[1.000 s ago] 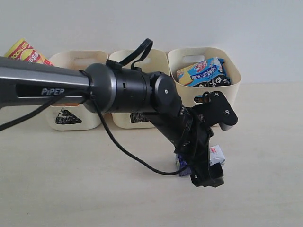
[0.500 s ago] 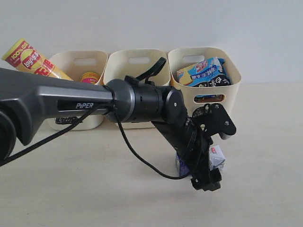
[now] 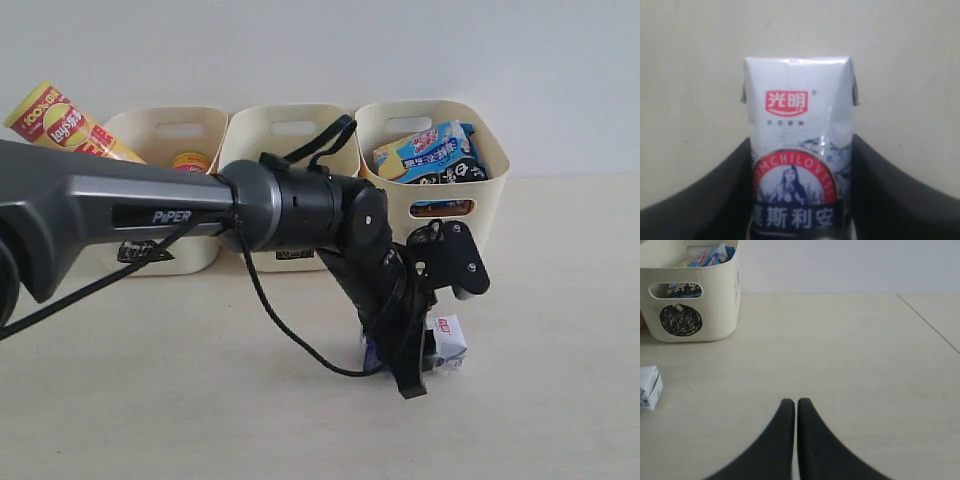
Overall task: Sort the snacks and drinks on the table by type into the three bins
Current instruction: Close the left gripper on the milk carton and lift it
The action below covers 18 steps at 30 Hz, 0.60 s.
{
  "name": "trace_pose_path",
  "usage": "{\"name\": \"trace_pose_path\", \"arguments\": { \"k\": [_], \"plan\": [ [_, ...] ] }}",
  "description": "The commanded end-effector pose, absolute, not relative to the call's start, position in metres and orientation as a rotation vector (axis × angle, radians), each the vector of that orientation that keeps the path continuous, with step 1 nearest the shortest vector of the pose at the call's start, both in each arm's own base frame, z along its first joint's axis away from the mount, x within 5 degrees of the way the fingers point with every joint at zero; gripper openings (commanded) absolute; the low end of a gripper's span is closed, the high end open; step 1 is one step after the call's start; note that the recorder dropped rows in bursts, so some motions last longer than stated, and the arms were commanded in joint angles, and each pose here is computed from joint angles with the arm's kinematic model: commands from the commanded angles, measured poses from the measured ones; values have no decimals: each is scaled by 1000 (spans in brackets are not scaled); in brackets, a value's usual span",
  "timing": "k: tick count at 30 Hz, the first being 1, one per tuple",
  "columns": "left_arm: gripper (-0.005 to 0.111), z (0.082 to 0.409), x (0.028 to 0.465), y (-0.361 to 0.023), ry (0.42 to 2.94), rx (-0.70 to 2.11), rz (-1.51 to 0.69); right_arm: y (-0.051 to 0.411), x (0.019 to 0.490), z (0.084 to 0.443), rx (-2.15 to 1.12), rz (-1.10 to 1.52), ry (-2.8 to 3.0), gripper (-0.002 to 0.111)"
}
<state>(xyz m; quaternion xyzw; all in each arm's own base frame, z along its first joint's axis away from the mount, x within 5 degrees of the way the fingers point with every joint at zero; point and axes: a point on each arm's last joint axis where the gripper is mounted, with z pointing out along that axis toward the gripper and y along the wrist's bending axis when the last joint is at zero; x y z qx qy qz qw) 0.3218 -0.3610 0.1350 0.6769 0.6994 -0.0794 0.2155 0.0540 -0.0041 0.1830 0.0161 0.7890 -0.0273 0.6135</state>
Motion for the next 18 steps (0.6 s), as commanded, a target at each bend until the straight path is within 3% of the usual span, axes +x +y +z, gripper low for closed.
{"name": "trace_pose_path", "arguments": {
  "k": [1,8,18],
  "plan": [
    [4,203,314,-357,1861,1798,-235,-4,54,184,30,-73,1805,0],
    [4,291,311,-325,1773,1633,-229,-4,54,184,30,-73,1805,0],
    [4,307,353,-271,1870,1441,-160,-4,54,184,30,-73,1805,0]
  ]
}}
